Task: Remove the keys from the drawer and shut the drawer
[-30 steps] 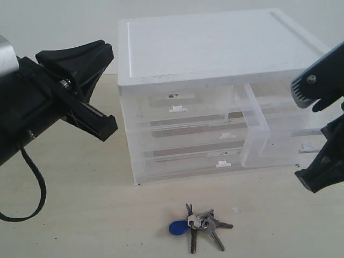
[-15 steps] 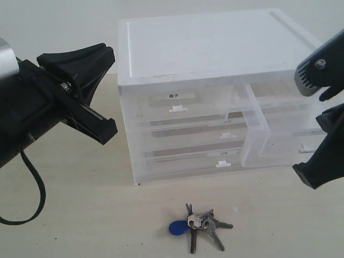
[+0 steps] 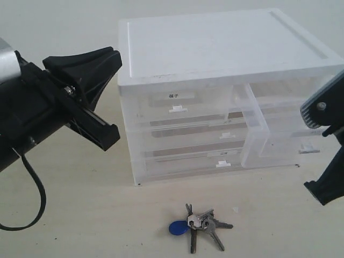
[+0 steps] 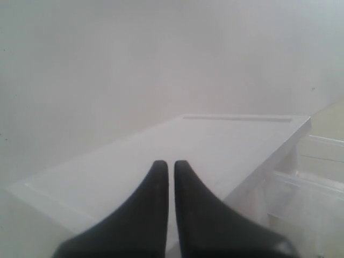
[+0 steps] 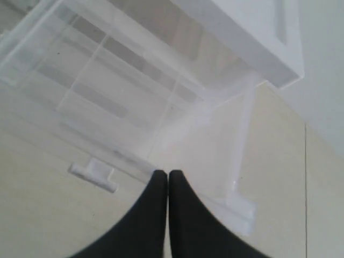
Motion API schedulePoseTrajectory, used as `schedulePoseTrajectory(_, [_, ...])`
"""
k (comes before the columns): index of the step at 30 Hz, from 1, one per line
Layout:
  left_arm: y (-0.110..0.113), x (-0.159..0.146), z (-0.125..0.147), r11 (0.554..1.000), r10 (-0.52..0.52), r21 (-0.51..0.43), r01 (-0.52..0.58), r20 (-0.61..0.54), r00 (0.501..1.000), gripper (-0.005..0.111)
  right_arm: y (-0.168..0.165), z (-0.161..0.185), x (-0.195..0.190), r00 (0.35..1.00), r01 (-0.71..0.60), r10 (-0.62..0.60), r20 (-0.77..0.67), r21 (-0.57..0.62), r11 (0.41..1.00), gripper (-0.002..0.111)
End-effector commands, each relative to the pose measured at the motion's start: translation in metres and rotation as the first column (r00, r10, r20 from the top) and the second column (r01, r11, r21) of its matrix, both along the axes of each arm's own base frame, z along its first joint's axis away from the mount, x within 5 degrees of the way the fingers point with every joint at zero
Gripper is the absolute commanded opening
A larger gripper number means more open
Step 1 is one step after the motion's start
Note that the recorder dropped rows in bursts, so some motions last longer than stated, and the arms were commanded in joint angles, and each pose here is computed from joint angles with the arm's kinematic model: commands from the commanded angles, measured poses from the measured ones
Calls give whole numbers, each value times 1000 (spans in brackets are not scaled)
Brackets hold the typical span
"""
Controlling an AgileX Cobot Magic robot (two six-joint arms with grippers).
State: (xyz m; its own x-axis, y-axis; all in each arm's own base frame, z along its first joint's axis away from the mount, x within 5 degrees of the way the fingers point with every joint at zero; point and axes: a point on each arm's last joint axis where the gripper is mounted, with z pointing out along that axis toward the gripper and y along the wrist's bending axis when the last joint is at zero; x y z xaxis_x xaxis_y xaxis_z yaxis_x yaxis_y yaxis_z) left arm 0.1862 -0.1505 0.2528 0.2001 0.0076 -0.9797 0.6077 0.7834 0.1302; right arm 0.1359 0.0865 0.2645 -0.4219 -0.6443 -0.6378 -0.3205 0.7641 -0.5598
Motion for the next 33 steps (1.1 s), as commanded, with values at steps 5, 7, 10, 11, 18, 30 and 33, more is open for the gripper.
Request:
schedulePoseTrajectory(5, [0, -1, -4, 1000, -6, 10, 7, -23, 1000, 5, -3, -6, 1, 999, -15, 16, 48, -20, 1000, 0])
schedulePoseTrajectory(7, [0, -1, -5, 1000, -6, 11, 7, -24, 1000, 5, -2, 1, 4, 996, -10, 12, 85, -17, 1000, 0])
schedulePoseTrajectory(10, [0, 0, -5, 1000, -6, 15, 7, -29, 1000, 5, 6, 17, 1, 995, -42, 38, 94, 50, 998, 0])
schedulePoseTrajectory(11, [0, 0, -5, 1000, -6, 15, 7, -29, 1000, 5, 8, 18, 1, 994, -56, 51, 97, 52, 997, 0])
schedulePoseTrajectory(18, [0, 0, -5, 1000, -6, 12, 7, -25, 1000, 5, 10, 14, 0, 989, -110, 109, 104, 7, 994, 0])
schedulePoseTrajectory(30, [1, 0, -6, 1000, 6, 13, -5, -39, 999, 5, -48, 90, -8, 851, 183, -253, 460, 192, 964, 0])
schedulePoseTrajectory(33, [3, 2, -6, 999, 32, 1, -32, -66, 997, 5, -52, 96, 2, 866, 172, -276, 417, 269, 948, 0])
